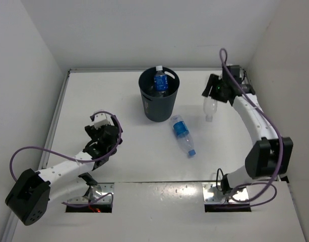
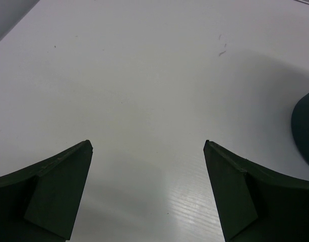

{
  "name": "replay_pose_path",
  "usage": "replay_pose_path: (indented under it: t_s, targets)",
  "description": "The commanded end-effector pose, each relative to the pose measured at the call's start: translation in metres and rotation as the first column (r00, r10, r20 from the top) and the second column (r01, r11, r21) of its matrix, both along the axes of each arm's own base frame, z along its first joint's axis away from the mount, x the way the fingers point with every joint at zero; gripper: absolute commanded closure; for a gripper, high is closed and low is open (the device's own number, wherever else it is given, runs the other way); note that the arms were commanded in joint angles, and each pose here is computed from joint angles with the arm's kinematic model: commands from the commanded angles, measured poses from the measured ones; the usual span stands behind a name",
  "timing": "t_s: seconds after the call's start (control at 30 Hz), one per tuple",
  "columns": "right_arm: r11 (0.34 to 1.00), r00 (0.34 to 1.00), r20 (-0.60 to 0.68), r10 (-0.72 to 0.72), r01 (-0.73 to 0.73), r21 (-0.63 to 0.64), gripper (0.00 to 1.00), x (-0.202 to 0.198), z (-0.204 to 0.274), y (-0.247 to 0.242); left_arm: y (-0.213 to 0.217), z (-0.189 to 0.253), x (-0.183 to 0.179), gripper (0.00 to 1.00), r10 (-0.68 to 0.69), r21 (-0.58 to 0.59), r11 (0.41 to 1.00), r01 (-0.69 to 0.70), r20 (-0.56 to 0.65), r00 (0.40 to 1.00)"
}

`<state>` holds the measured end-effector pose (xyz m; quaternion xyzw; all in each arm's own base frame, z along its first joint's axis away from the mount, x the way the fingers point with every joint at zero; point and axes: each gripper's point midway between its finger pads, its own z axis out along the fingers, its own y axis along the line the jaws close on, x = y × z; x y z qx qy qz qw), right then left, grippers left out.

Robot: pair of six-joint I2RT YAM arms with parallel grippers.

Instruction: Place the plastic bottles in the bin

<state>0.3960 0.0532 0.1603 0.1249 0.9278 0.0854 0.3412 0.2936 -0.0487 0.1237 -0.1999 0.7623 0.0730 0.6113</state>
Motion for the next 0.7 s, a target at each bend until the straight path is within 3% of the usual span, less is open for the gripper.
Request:
replay_pose_path:
  t_s: [0.0, 0.07, 0.17, 0.3, 0.5, 0.67]
  targets:
    - [0.997, 0.958, 0.286, -0.026, 0.005, 0.074, 0.54, 0.022, 0.105, 0.006, -0.003, 0.008, 0.001, 0.01, -0.008, -0.022, 1.000, 0.009, 0.038, 0.999]
    - [0.995, 0.920, 0.391, -0.005, -0.035, 0.094, 0.54, 0.029, 0.145, 0.014, -0.003, 0.008, 0.001, 0.01, -0.008, -0.022, 1.000, 0.009, 0.038, 0.999]
    - [0.973, 0.800, 0.596, 0.069, -0.186, 0.138, 0.57, 0.041, 0.205, 0.056, -0.003, 0.008, 0.001, 0.01, -0.008, -0.022, 1.000, 0.009, 0.038, 0.999]
    - [0.945, 0.672, 0.728, 0.139, -0.309, 0.105, 0.58, 0.043, 0.238, 0.123, -0.006, 0.008, 0.000, 0.01, -0.019, -0.022, 1.000, 0.020, 0.038, 0.999]
    - [0.914, 0.597, 0.750, 0.286, -0.404, -0.026, 0.61, 0.051, 0.228, 0.213, -0.008, 0.008, -0.001, 0.01, -0.030, -0.019, 0.999, 0.031, 0.043, 0.999]
    - [0.930, 0.588, 0.746, 0.311, -0.349, -0.113, 0.61, 0.065, 0.208, 0.236, -0.009, 0.007, -0.001, 0.01, -0.041, -0.013, 0.999, 0.041, 0.037, 0.998]
